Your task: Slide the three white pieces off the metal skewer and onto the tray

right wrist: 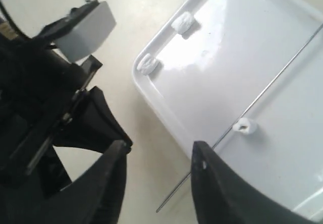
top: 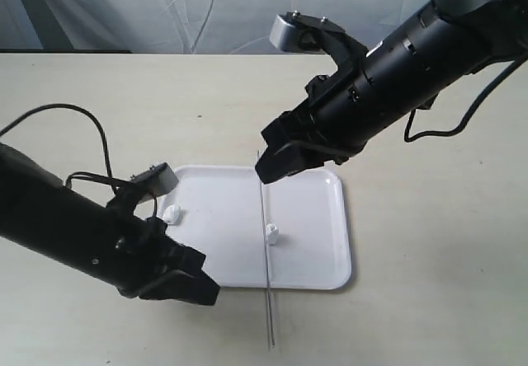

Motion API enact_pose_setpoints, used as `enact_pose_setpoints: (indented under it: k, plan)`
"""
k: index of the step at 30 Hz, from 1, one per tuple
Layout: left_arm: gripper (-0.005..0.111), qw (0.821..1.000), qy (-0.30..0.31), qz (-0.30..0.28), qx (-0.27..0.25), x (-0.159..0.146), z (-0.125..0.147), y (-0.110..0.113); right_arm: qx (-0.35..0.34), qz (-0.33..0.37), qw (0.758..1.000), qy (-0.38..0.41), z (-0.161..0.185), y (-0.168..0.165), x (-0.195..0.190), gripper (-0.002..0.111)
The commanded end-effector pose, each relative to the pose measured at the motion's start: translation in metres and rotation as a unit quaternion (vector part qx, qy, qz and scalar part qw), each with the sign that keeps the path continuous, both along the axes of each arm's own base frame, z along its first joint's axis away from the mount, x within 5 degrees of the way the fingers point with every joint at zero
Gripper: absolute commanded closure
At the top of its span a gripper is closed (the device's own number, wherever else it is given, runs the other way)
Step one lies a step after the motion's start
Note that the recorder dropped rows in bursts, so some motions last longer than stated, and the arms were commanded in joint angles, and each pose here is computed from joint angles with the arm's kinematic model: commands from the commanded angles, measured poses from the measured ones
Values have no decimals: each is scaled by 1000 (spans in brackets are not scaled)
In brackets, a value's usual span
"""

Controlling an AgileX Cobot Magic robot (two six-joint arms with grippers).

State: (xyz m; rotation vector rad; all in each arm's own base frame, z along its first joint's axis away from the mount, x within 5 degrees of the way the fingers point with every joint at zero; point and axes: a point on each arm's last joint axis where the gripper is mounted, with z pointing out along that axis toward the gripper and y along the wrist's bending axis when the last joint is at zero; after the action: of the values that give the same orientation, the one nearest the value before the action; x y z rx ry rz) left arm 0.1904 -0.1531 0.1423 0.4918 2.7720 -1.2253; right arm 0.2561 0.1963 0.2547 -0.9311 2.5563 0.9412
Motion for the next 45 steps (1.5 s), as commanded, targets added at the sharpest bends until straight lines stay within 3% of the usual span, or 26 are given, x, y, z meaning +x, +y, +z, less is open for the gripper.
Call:
enact_pose_setpoints:
  k: [1, 9, 16, 20, 24, 26, 30, 34, 39, 45]
  plan:
    - [107, 995, -94, 18, 5, -3, 26, 9, -13, 5, 999, -38, 8, -7, -2, 81]
    - [107, 950, -291, 114, 5, -11, 96, 32, -44, 0, 995, -94, 12, -24, -18, 108]
    - [107, 895, -408, 172, 45, -37, 139, 64, -70, -22, 986, -148, 18, -43, -34, 109]
    - [107, 870, -438, 192, 117, -56, 149, 87, -69, -72, 976, -192, 31, -55, -42, 109]
    - [107, 847, -390, 280, 230, -74, 146, 121, -37, -129, 959, -251, 51, -68, -54, 109]
    - [107, 831, -385, 324, 238, -83, 150, 132, -12, -152, 947, -281, 61, -75, -64, 109]
    - [107, 812, -430, 341, 200, -99, 163, 139, 23, -182, 924, -337, 73, -90, -86, 109]
    - [107, 783, -466, 341, 232, -111, 164, 151, 29, -190, 904, -381, 73, -109, -113, 109]
    - [107, 777, -483, 343, 213, -122, 149, 155, 33, -228, 875, -426, 64, -136, -148, 109]
    - [107, 791, -481, 342, 162, -125, 131, 148, 20, -325, 852, -410, 49, -168, -176, 109]
